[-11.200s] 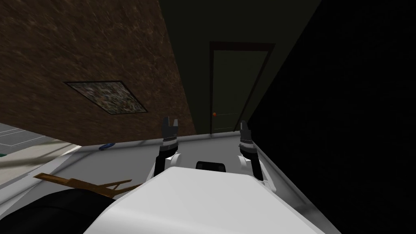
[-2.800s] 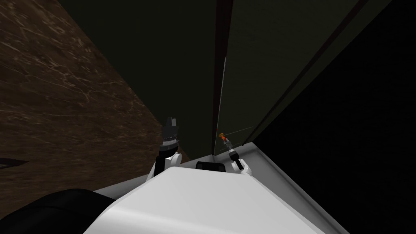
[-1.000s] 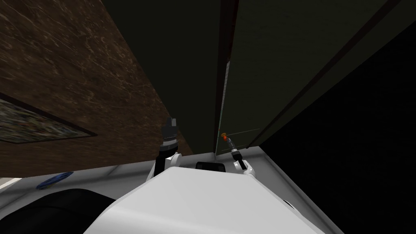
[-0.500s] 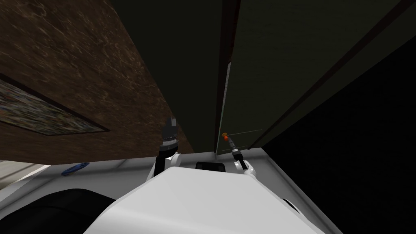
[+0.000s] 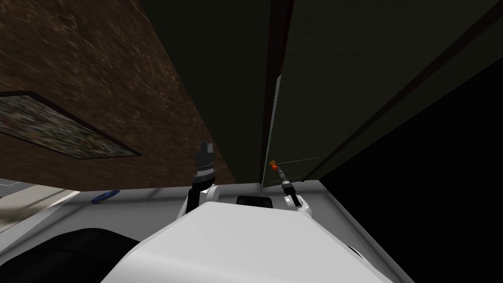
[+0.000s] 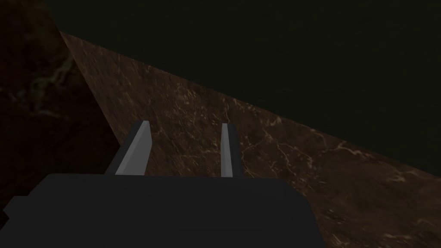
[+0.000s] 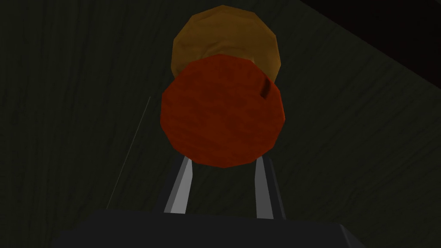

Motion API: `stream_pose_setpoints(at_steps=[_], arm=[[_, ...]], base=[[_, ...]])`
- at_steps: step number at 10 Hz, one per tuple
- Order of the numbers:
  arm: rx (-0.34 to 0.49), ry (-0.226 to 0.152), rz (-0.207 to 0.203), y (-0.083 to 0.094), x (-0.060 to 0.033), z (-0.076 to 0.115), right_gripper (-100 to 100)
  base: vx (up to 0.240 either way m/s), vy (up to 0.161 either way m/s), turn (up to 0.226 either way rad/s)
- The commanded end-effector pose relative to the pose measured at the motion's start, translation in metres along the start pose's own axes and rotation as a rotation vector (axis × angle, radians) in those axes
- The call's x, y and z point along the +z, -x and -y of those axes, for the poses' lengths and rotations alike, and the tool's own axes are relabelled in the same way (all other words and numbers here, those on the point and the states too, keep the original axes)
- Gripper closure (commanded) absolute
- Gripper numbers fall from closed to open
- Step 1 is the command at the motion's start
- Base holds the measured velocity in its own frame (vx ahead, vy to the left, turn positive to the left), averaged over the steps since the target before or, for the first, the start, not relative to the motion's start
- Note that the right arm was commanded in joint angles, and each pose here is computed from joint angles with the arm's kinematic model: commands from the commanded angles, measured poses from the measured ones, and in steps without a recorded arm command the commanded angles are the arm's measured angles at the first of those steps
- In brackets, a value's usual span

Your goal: Pull the door open

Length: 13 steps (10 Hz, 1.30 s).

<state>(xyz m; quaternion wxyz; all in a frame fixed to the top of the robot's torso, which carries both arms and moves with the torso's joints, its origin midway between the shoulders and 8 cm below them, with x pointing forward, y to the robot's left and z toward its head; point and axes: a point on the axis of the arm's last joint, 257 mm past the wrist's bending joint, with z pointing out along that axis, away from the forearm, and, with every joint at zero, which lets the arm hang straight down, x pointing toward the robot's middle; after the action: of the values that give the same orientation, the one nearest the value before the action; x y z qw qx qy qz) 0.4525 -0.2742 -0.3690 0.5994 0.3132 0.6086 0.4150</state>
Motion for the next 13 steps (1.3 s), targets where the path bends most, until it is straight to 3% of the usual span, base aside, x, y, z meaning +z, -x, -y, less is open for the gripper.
stream_pose_setpoints(at_steps=[1,6,8,9,13], arm=[[0.031,0.008,-0.033,-0.026,0.0007,-0.005,100],[0.032,-0.004,-0.037,-0.028,-0.0019,0.000,100],[0.031,0.008,-0.033,-0.026,0.0007,-0.005,100],[0.046,-0.006,0.006,0.002,0.0010,0.004,100],[0.151,-0.012,0.028,0.008,-0.0004,0.007,100]], base=[[-0.015,-0.004,-0.023],[-0.002,0.001,-0.002],[0.002,-0.004,0.013],[-0.020,-0.026,0.065],[-0.037,-0.018,0.092]])
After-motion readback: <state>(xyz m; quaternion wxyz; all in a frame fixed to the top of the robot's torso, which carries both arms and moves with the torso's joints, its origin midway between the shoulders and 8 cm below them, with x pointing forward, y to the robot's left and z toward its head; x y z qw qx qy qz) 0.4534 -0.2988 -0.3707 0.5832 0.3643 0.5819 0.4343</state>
